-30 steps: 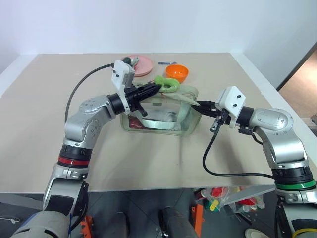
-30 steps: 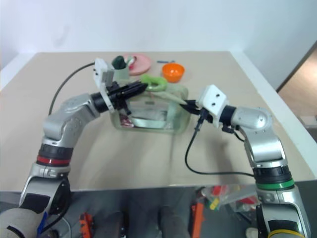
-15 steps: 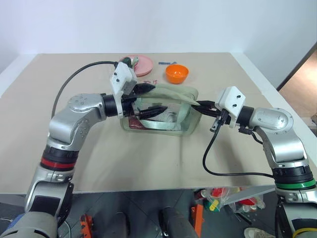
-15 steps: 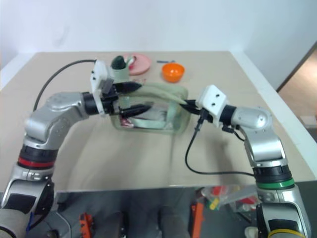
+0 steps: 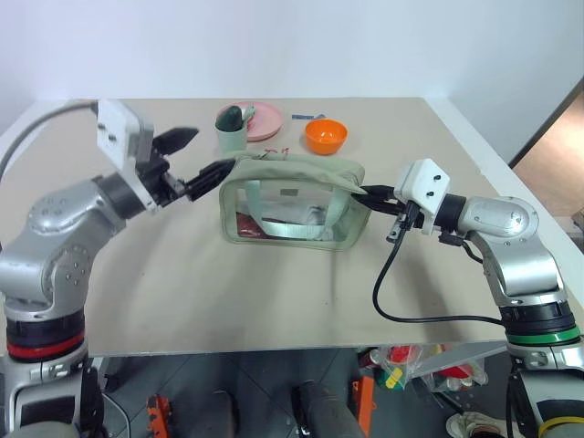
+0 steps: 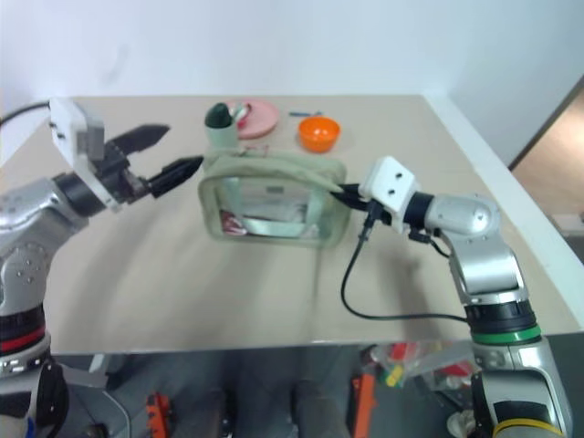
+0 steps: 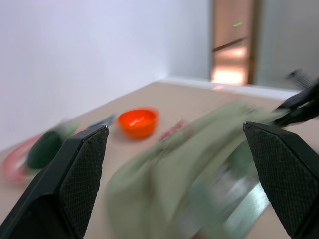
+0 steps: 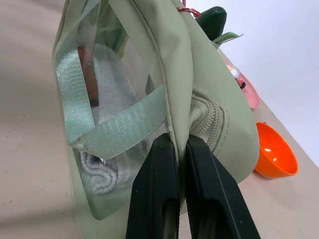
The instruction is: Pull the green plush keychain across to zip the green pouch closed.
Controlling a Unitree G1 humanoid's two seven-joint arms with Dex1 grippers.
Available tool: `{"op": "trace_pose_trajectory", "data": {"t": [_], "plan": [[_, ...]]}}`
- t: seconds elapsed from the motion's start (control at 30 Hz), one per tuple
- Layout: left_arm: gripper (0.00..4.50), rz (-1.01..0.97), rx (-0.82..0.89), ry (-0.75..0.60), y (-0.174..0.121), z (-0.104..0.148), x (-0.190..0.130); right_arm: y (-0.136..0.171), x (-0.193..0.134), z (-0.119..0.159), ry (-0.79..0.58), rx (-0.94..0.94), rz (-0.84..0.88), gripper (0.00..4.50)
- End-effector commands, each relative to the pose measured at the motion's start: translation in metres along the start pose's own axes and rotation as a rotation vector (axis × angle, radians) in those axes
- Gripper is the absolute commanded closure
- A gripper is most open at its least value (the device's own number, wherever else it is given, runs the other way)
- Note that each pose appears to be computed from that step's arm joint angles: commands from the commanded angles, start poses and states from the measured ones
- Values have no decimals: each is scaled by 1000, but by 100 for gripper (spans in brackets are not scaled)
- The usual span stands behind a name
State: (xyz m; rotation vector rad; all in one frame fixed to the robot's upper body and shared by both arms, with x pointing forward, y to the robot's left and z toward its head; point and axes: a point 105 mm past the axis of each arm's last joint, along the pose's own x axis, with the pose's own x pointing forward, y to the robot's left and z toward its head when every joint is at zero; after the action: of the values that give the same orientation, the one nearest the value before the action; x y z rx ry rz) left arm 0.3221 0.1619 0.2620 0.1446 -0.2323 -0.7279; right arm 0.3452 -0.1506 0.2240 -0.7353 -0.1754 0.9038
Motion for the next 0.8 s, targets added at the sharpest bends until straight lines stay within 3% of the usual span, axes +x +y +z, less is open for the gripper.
{"op": "trace_pose_trajectory", "data": {"t": [0.03,0.23,0.3,0.7,0.8], "plan": [[3,40,63,2,2,-7,-8,0,0,3,-3,-20,19,450],[3,19,3,10,-4,-34,-2,0,1,5,-4,-27,19,450],[53,15,-8,8,-5,-38,2,-1,1,5,-4,-28,17,450],[448,-42,-53,-23,-7,-45,25,2,0,11,-15,-29,18,450],[448,-64,-48,-28,-9,-43,29,4,-1,13,-21,-31,21,450]]}}
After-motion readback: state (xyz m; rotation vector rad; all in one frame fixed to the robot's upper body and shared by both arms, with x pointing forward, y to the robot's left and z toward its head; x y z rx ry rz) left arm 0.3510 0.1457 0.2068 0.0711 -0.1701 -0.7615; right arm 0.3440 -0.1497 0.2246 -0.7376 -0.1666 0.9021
